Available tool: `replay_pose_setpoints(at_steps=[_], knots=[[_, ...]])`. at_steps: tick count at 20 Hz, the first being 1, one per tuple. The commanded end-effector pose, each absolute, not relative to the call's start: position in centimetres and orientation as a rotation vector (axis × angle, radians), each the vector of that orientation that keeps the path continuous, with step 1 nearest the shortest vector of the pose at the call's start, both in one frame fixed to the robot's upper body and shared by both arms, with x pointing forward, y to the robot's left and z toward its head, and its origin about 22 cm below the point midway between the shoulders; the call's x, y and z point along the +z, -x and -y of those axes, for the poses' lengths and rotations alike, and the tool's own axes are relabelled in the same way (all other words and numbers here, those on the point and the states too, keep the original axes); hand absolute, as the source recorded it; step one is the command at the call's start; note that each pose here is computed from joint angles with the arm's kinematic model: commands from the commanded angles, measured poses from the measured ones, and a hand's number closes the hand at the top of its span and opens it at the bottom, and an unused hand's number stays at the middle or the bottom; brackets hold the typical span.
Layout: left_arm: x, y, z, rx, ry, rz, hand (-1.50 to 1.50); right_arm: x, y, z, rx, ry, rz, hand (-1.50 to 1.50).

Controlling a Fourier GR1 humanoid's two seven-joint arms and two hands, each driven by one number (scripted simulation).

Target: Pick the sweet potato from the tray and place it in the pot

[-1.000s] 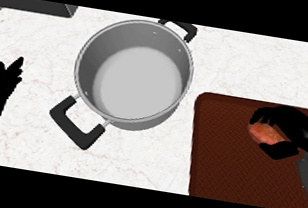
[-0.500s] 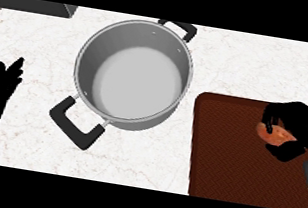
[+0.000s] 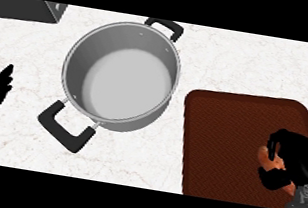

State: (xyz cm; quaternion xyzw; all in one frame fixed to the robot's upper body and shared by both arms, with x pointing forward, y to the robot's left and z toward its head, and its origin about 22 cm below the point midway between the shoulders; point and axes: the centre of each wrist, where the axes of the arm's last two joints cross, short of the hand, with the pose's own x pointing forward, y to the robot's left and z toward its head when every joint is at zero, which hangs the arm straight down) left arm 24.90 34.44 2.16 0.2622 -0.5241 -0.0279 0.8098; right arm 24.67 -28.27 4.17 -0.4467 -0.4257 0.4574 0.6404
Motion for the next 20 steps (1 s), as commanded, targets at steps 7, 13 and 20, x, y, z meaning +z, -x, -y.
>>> replay_pose_setpoints(at_steps=[7,13,20], knots=[[3.1,-25.7,-35.1,-0.076,-0.562,1.140,0.00,14.3,-16.4,21.2,0.656,1.354,1.280,1.50],[1.9,-25.0,-34.0,-0.101,-0.529,1.137,0.00,20.4,-13.5,17.3,0.458,1.361,1.617,1.50],[2.9,-27.3,-31.3,-0.127,-0.507,1.168,0.00,24.9,-13.3,11.6,0.532,1.384,1.693,1.50]])
